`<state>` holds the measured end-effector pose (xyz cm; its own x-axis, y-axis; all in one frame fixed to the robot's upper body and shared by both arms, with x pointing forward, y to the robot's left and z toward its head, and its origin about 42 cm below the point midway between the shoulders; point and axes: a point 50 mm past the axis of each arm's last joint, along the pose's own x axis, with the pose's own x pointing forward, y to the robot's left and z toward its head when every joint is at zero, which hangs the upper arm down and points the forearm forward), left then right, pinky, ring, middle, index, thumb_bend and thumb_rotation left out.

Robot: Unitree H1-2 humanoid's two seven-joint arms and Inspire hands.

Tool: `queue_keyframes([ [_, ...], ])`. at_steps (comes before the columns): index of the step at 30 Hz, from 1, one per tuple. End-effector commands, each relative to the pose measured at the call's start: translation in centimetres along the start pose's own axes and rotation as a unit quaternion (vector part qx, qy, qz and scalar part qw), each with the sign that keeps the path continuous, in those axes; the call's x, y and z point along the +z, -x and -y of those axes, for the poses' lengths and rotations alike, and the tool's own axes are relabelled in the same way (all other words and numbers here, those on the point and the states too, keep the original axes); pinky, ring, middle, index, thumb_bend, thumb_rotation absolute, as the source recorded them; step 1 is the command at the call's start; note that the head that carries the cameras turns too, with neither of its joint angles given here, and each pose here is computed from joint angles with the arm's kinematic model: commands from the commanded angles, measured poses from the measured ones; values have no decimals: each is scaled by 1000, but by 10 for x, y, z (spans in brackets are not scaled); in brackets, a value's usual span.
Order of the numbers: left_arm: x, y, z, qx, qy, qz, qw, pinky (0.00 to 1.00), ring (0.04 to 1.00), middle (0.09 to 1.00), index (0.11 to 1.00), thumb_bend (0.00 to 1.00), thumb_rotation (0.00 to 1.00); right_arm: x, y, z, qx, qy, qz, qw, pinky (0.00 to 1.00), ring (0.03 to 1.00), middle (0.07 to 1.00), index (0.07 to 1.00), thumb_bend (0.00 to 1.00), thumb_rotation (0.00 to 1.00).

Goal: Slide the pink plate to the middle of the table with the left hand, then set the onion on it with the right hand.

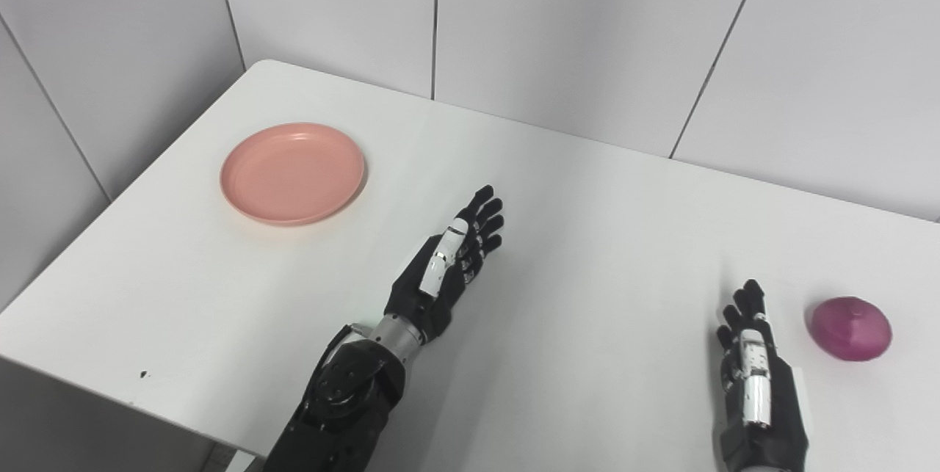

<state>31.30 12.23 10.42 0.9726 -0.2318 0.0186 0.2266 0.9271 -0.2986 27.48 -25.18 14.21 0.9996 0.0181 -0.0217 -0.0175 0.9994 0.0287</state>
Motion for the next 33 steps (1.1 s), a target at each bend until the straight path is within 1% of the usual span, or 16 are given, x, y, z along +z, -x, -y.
queue_keyframes([
  [1, -22, 12, -10, 19, -1, -47, 999, 1000, 1000, 1000, 1000, 409, 1000, 16, -2, -4, 2, 0, 27, 1000, 1000, 1000, 1000, 1000, 59, 1000],
  [4, -19, 12, -11, 19, -4, -45, 999, 1000, 1000, 1000, 1000, 406, 1000, 17, -2, -5, 1, 1, 26, 1000, 1000, 1000, 1000, 1000, 63, 1000],
  [8, -15, 11, -12, 18, -4, -39, 999, 1000, 1000, 1000, 1000, 417, 1000, 20, -1, -9, -6, 4, 24, 1000, 1000, 1000, 1000, 1000, 38, 1000],
  [12, -10, 10, -15, 15, -10, -30, 999, 1000, 1000, 1000, 1000, 422, 1000, 22, -1, -11, -2, 0, 25, 1000, 1000, 1000, 1000, 1000, 1, 1000],
  [17, -2, 11, -20, 12, -27, -23, 999, 1000, 1000, 1000, 1000, 431, 1000, 23, 0, -14, -2, -2, 24, 1000, 1000, 1000, 1000, 1000, 0, 1000],
  [29, 28, 9, -30, 20, -47, 8, 999, 1000, 1000, 1000, 1000, 462, 1000, 27, 0, -20, -1, -14, 28, 1000, 1000, 1000, 1000, 1000, 0, 1000],
  [33, 38, 7, -35, 20, -53, 23, 998, 1000, 1000, 1000, 1000, 454, 1000, 27, 0, -20, -1, -13, 27, 1000, 1000, 1000, 1000, 1000, 0, 1000],
])
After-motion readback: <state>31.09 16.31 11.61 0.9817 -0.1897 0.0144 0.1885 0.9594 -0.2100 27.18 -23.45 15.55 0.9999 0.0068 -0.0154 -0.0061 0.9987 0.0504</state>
